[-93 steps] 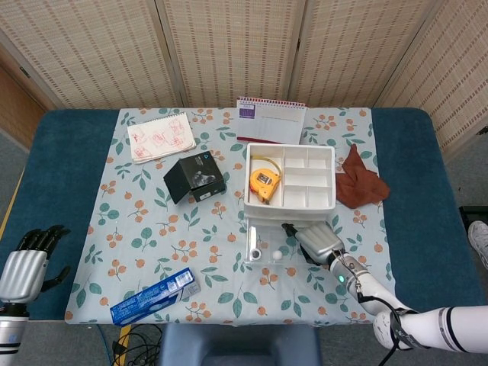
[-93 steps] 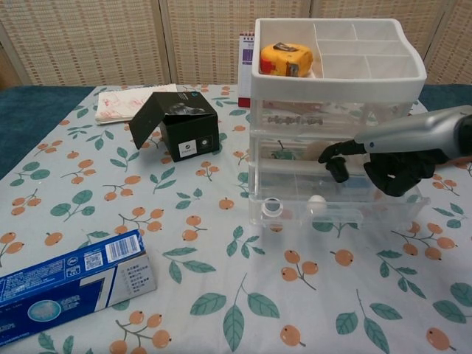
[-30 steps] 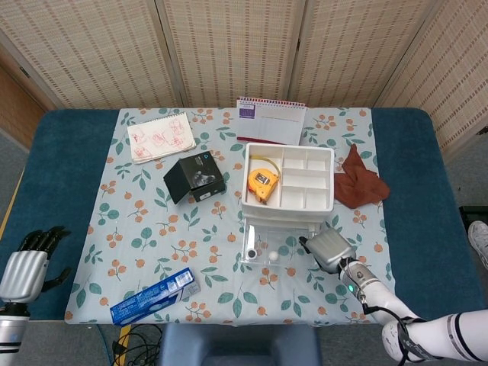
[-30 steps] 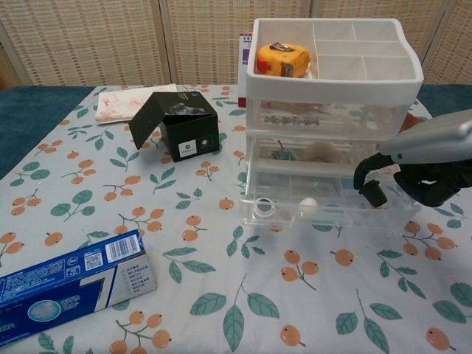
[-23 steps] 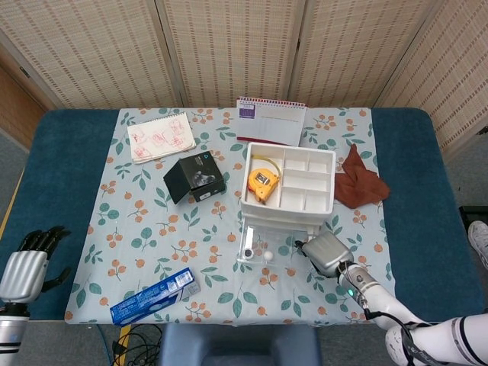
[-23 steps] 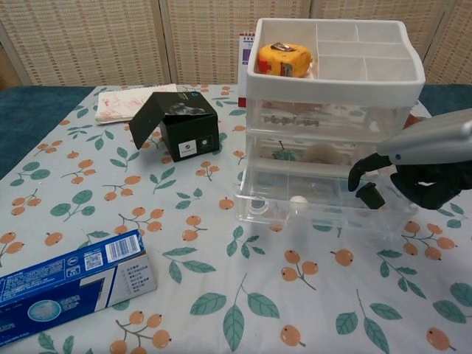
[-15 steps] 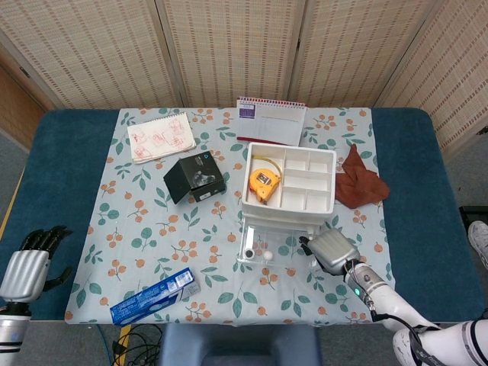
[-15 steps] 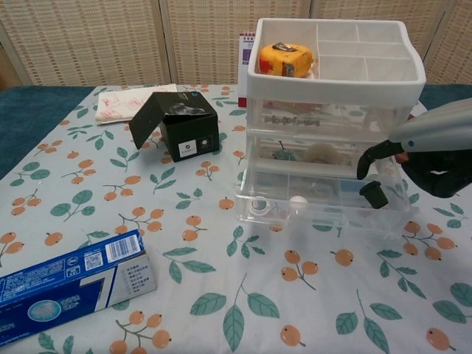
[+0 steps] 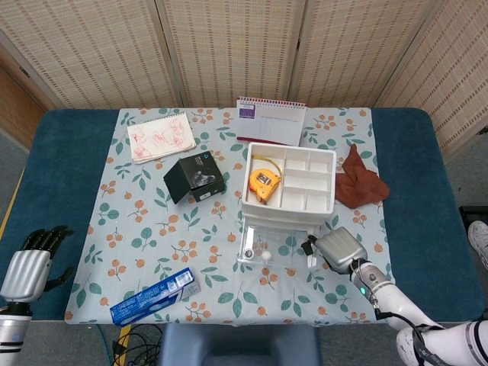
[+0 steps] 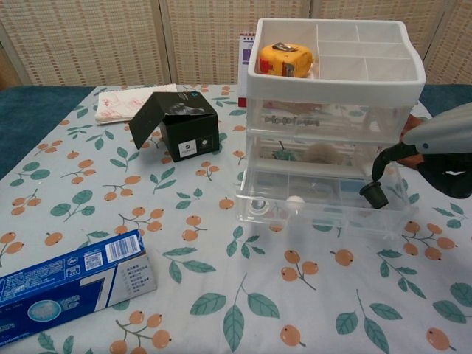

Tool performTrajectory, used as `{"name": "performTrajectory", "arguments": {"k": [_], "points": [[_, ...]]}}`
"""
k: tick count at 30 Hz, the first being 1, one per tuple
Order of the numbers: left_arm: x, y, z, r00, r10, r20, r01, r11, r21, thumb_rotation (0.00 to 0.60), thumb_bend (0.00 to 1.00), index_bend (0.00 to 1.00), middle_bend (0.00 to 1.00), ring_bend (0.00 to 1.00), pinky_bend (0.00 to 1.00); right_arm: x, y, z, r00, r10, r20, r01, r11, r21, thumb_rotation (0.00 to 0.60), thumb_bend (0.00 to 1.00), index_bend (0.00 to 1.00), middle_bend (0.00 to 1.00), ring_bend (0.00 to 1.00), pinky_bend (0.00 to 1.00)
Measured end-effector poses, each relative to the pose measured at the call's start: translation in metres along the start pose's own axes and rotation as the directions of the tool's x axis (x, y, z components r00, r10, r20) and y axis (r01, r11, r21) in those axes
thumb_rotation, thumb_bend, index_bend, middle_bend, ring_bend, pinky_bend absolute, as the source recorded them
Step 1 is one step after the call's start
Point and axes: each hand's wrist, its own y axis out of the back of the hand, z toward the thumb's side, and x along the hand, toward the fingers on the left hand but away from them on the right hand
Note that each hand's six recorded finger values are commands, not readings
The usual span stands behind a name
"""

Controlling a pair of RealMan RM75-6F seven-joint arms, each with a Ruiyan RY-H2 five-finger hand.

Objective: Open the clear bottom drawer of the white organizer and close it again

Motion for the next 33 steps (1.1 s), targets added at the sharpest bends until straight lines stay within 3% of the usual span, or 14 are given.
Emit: {"name": "performTrajectory", "arguments": {"k": [17,33], "points": [[-0.002,0.003,-0.003,1.0,0.006,-0.011,-0.006,1.0,0.002,0.6,0.24,0.22,0.19,0.21,0.15,-0.005,0.004,0.023,0.997,-0.004,-0.082,0.003,1.0,-0.009,0.6,0.62,0.17,0.91,1.0,1.0],[-0.001,0.0,0.0,1.0,-0.002,-0.005,0.002,1.0,0.003,0.6,0.24,0.22,0.19,0.21,0.15,0.024,0.001,0.01,0.998,0.001,-0.071,-0.001,1.0,-0.012,0.6,0.62,0.17,0.91,1.0,1.0]]}}
